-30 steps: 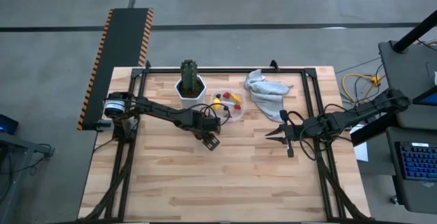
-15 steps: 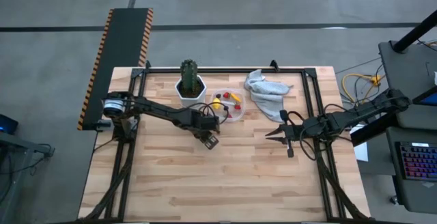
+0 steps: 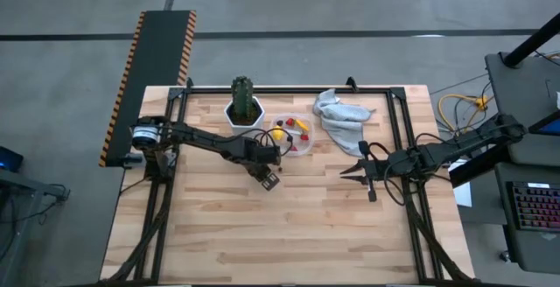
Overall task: Pick and placing Produce into tupperware
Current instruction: Put the bottom blueberry into the transparent bin
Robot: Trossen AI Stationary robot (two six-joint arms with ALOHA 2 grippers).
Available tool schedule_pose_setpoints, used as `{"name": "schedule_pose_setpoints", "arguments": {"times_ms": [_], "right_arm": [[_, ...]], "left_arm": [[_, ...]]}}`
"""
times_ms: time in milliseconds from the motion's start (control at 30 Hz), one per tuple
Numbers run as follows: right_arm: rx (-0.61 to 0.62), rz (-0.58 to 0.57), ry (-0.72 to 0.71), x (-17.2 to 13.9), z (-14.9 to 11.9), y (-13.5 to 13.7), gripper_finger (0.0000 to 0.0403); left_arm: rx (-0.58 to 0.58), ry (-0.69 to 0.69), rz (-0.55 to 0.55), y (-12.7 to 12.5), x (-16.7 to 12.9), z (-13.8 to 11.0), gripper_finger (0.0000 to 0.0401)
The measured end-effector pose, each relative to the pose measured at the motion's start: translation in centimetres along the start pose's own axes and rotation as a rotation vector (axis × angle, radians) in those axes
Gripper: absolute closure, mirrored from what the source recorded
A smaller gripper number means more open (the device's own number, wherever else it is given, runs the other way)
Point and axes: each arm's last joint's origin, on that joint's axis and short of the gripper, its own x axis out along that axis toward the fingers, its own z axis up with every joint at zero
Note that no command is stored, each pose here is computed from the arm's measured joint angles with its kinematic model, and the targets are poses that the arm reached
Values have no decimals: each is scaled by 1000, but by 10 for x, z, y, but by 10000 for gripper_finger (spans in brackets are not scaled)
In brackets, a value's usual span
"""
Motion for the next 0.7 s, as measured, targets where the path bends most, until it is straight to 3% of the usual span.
{"name": "schedule_pose_setpoints", "arguments": {"times_ms": [700], "right_arm": [[-3,0,0,0,0,0,364]], "left_arm": [[46,-17,2,-6,-12,7,382]]}}
